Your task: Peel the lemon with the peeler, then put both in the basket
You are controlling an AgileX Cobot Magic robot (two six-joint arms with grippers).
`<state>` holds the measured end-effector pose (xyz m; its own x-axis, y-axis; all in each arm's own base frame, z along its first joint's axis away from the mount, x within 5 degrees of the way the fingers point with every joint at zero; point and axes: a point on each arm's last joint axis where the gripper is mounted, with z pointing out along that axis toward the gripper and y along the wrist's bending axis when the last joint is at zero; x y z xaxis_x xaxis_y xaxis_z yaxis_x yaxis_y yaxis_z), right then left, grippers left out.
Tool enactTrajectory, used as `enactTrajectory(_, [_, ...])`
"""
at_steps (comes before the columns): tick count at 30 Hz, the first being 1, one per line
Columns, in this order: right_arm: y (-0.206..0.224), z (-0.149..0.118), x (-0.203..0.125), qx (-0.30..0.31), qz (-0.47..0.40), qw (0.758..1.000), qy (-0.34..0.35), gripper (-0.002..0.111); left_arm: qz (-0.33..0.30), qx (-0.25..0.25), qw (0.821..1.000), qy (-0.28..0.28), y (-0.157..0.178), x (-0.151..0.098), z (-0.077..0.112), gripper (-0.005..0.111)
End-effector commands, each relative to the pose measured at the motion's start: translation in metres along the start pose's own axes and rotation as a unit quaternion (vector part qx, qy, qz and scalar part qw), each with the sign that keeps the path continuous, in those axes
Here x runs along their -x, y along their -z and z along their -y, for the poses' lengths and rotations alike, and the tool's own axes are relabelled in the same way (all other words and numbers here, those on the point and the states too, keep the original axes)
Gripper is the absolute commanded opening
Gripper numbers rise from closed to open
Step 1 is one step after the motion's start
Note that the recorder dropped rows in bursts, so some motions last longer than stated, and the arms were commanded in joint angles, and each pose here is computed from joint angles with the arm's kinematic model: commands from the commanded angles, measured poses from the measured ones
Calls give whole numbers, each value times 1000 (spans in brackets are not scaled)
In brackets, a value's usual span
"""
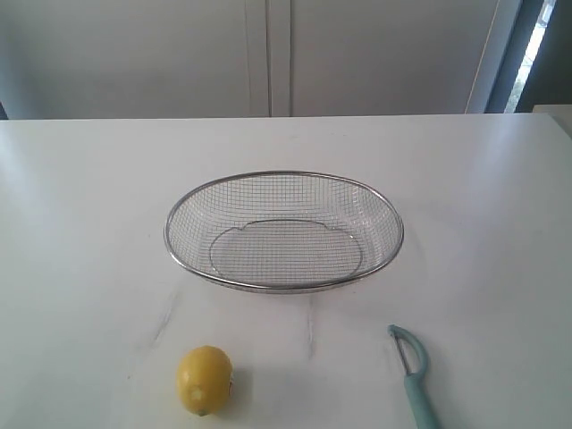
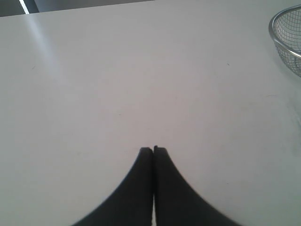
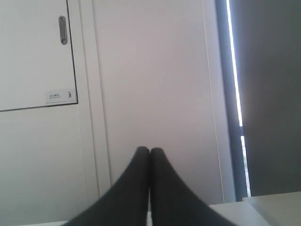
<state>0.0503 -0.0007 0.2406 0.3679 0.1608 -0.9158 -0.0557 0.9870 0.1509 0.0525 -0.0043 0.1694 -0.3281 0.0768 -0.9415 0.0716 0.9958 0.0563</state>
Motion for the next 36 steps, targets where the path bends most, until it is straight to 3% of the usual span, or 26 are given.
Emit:
enactTrajectory(1, [1,1,3,-3,24,1000,-18,0,1,-4,1000,2,0,-1,1,0])
enactTrajectory(8, [-3,-4,33,-3,55,996,74,0,1,-4,1000,2,0,-1,1,0])
enactTrajectory(12, [-24,-6,24,3,-141,984,111,0,1,-4,1000,2,0,-1,1,0])
enactTrajectory(17, [-41,-6,11,4,-273,957,102,0,1,-4,1000,2,0,-1,1,0])
enactTrajectory(29, [-54,-11,13,6,-417,907,56,0,1,-4,1000,2,0,-1,1,0])
enactTrajectory(36, [-73,-13,9,3,-525,850,42,0,1,-4,1000,2,0,-1,1,0])
